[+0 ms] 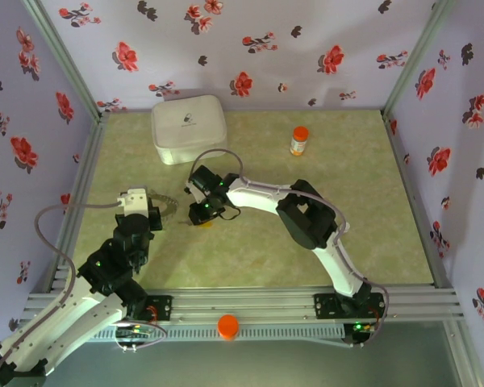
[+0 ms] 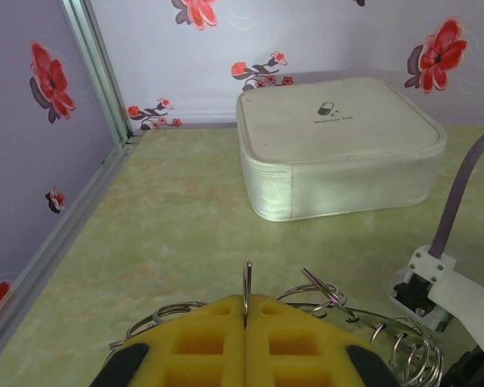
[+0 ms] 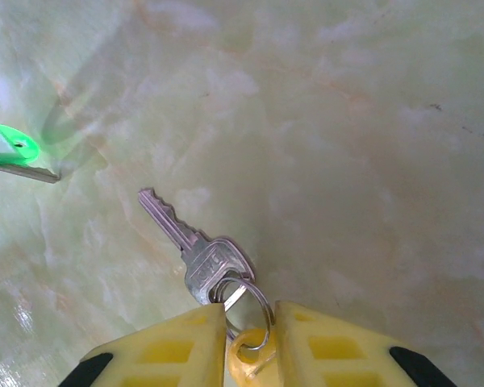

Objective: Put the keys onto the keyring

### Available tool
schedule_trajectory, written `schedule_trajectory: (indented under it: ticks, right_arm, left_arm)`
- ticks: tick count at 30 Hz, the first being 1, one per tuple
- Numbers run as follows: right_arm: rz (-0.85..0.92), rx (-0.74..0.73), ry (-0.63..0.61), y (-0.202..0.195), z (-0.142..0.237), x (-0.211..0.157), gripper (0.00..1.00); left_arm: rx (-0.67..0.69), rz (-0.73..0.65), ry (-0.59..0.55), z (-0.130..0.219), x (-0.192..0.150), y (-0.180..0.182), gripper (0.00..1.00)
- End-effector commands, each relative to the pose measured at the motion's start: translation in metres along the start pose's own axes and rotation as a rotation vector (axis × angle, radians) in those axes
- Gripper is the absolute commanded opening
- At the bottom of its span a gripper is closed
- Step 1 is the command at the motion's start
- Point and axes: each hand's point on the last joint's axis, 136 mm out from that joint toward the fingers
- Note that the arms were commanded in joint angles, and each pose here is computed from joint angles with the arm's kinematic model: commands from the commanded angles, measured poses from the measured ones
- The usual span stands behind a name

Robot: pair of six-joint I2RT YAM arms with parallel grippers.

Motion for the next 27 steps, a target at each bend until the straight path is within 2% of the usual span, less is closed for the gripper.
schedule_trajectory:
  ticks: [1, 9, 13, 17, 20, 27]
  right_arm:
    - [0.014, -0.001, 0.034, 0.001, -0.006, -0.003, 0.26]
    - [0.027, 0.009, 0.069, 0.002, -0.014, -0.007, 0.28]
    - [0.035, 0.031, 0.077, 0.007, -0.014, -0.008, 0.23]
    - [0.042, 0.059, 0.065, 0.014, -0.010, -0.005, 0.09]
    - [0.052, 0.067, 0.046, 0.016, -0.004, -0.001, 0.02]
    - [0.108, -0.002, -0.043, 0.018, 0.038, 0.011, 0.00]
  left_arm:
    - [-0.010, 0.068, -0.050, 0.004, 0.022, -0.002, 0.00]
    - [-0.010, 0.058, -0.047, 0.003, 0.021, -0.004, 0.00]
    - [-0.010, 0.057, -0.046, 0.003, 0.021, -0.004, 0.00]
    - [-0.009, 0.055, -0.043, 0.002, 0.020, -0.004, 0.00]
    - [-0.008, 0.054, -0.042, 0.002, 0.020, -0.004, 0.00]
    - [-0.038, 0.050, -0.036, 0.001, 0.020, -0.011, 0.00]
Point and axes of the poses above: each hand's point on the last joint's axis, 136 mm out from that joint toward the fingers, its own z axis back along the fingers, its own y axis along the line the jaws close on, x = y × z, and after that the axes turned 14 degrees about z, right-handed
